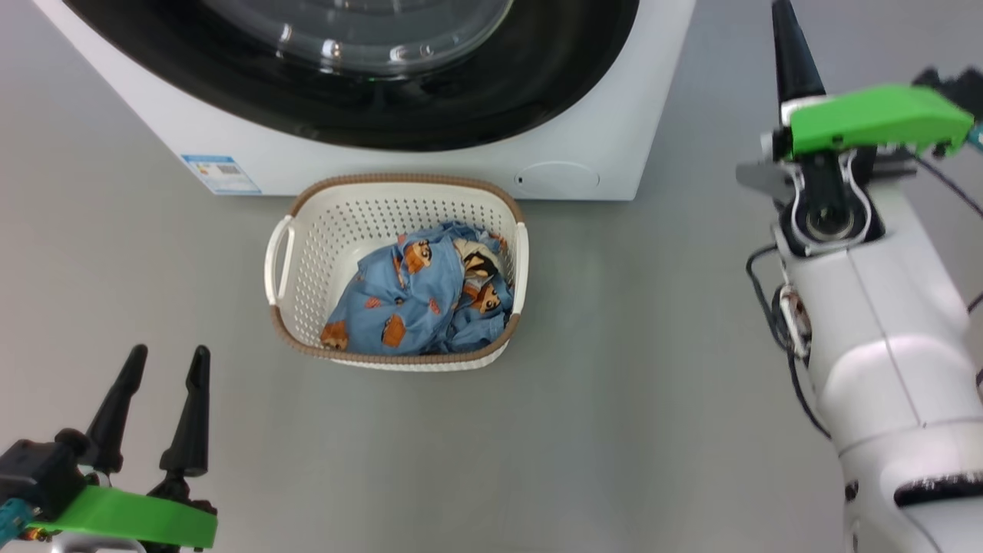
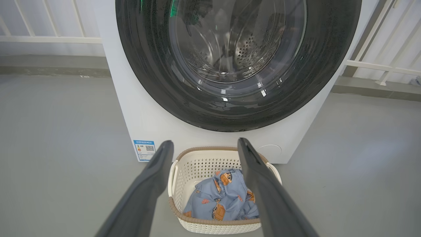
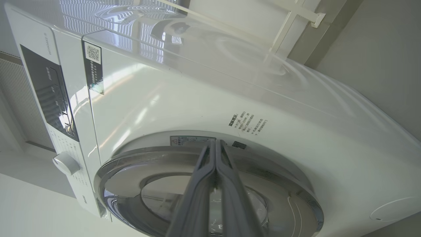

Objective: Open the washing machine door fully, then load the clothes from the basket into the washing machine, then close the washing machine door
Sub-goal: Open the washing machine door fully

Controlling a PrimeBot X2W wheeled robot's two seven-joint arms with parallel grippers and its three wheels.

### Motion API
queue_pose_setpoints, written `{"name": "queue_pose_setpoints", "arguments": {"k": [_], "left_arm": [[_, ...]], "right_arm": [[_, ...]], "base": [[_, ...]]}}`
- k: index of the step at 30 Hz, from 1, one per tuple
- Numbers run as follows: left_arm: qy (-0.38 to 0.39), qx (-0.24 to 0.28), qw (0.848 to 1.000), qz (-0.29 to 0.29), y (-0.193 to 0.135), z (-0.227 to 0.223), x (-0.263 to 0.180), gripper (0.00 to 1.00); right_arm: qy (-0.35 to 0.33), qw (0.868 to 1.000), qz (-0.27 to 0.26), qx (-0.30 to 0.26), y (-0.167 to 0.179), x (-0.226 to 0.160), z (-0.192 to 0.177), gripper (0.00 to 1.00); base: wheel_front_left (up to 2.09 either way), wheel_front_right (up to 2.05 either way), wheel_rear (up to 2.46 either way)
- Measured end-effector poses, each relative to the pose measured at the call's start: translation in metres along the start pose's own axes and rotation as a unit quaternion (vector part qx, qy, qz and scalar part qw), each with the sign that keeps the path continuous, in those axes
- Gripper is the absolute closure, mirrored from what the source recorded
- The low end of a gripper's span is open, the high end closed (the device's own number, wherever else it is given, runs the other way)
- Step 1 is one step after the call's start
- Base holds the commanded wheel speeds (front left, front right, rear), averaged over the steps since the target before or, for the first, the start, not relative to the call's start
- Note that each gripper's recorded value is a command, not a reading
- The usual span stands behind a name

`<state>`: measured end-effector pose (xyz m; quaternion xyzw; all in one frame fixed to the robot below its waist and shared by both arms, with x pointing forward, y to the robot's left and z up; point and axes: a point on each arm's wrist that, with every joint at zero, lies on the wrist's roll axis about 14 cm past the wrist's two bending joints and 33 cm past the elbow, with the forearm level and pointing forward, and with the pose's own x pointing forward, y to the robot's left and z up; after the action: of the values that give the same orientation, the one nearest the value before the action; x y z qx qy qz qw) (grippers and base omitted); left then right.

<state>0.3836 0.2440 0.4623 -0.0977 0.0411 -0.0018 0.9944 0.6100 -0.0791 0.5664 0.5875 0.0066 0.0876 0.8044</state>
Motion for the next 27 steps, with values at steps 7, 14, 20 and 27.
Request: {"name": "queue_pose_setpoints", "arguments": {"k": [7,14,20,27], "left_arm": [[0.010,-0.011,1.000,-0.002,-0.001,-0.007,0.010,0.00],[0.024,-0.014,1.000,-0.005,-0.002,-0.017,0.017,0.00],[0.026,-0.012,0.999,-0.018,-0.006,-0.019,0.030,0.00],[0.035,-0.013,0.999,-0.021,-0.007,-0.026,0.035,0.00]], "right_arm": [[0.028,1.000,0.008,0.011,0.014,0.039,-0.010,1.00],[0.050,0.999,-0.002,0.013,0.013,0.062,-0.019,1.00],[0.077,0.997,-0.006,0.006,0.015,0.080,-0.028,1.00],[0.107,0.994,-0.022,-0.008,0.007,0.090,-0.041,1.00]], "base": [[0.00,0.00,0.00],[0.00,0.00,0.00],[0.00,0.00,0.00],[0.00,0.00,0.00]]}}
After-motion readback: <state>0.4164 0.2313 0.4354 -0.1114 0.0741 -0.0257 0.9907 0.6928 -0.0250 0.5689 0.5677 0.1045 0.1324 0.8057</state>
